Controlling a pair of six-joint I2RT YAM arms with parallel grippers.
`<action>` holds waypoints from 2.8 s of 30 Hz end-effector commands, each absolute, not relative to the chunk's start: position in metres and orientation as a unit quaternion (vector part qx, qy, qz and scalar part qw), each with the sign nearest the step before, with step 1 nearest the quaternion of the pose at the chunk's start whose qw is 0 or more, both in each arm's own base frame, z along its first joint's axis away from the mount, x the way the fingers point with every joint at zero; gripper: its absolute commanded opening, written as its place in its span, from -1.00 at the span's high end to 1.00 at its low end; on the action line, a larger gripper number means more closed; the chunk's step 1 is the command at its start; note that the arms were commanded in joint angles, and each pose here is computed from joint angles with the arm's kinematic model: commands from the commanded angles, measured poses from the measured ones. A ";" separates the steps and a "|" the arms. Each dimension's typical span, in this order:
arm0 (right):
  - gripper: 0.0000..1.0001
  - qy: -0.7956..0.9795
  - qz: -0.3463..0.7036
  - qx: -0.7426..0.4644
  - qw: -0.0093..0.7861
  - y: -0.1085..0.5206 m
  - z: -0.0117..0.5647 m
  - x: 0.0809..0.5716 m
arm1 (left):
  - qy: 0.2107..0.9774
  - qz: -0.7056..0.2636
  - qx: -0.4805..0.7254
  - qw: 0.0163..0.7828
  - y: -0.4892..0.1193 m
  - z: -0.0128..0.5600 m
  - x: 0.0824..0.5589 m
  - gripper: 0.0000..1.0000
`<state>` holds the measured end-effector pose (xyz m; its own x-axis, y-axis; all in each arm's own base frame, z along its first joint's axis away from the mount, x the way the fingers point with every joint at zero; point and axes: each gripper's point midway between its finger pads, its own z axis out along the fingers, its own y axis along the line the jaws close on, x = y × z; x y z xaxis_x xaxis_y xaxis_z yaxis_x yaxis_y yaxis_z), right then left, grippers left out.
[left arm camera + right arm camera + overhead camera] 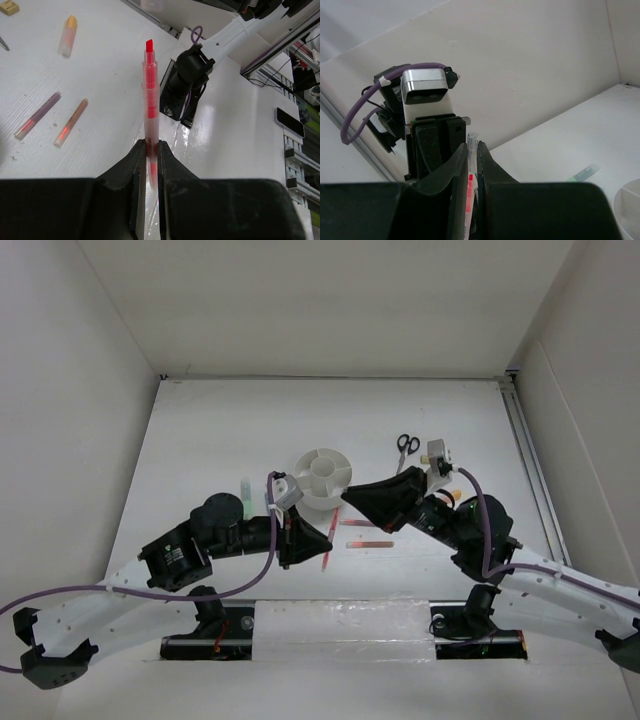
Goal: Sort the stationery into containers
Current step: Close the pen cap on the pen.
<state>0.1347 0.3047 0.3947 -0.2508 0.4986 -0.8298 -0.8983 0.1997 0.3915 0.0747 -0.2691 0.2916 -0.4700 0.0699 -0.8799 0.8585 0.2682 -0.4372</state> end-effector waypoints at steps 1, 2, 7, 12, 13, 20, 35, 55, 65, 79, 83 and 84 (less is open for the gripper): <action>1.00 0.487 0.606 -0.185 0.601 0.295 0.414 0.131 | 0.676 -0.516 0.336 0.406 -0.272 0.302 0.076 1.00; 1.00 0.488 0.609 -0.183 0.598 0.295 0.414 0.131 | 0.676 -0.516 0.336 0.406 -0.272 0.302 0.076 1.00; 1.00 0.496 0.607 -0.189 0.592 0.299 0.406 0.132 | 0.671 -0.520 0.338 0.406 -0.272 0.305 0.074 1.00; 1.00 0.496 0.611 -0.190 0.587 0.302 0.402 0.131 | 0.671 -0.520 0.338 0.406 -0.272 0.305 0.074 1.00; 1.00 0.496 0.611 -0.190 0.587 0.302 0.402 0.131 | 0.671 -0.520 0.338 0.406 -0.272 0.305 0.074 1.00; 1.00 0.495 0.617 -0.195 0.580 0.305 0.401 0.129 | 0.671 -0.520 0.338 0.406 -0.272 0.305 0.074 1.00; 1.00 0.491 0.626 -0.203 0.571 0.310 0.400 0.124 | 0.673 -0.520 0.341 0.400 -0.274 0.302 0.074 1.00; 1.00 0.488 0.617 -0.189 0.588 0.295 0.411 0.124 | 0.670 -0.522 0.341 0.403 -0.273 0.305 0.073 1.00; 1.00 0.496 0.614 -0.195 0.581 0.301 0.404 0.126 | 0.670 -0.522 0.341 0.403 -0.273 0.305 0.073 1.00; 1.00 0.495 0.620 -0.200 0.575 0.304 0.403 0.123 | 0.668 -0.524 0.343 0.401 -0.273 0.305 0.071 1.00; 1.00 0.494 0.625 -0.202 0.570 0.306 0.403 0.122 | 0.668 -0.524 0.343 0.401 -0.273 0.305 0.071 1.00; 1.00 0.494 0.625 -0.202 0.570 0.306 0.403 0.122 | 0.668 -0.524 0.343 0.401 -0.273 0.305 0.071 1.00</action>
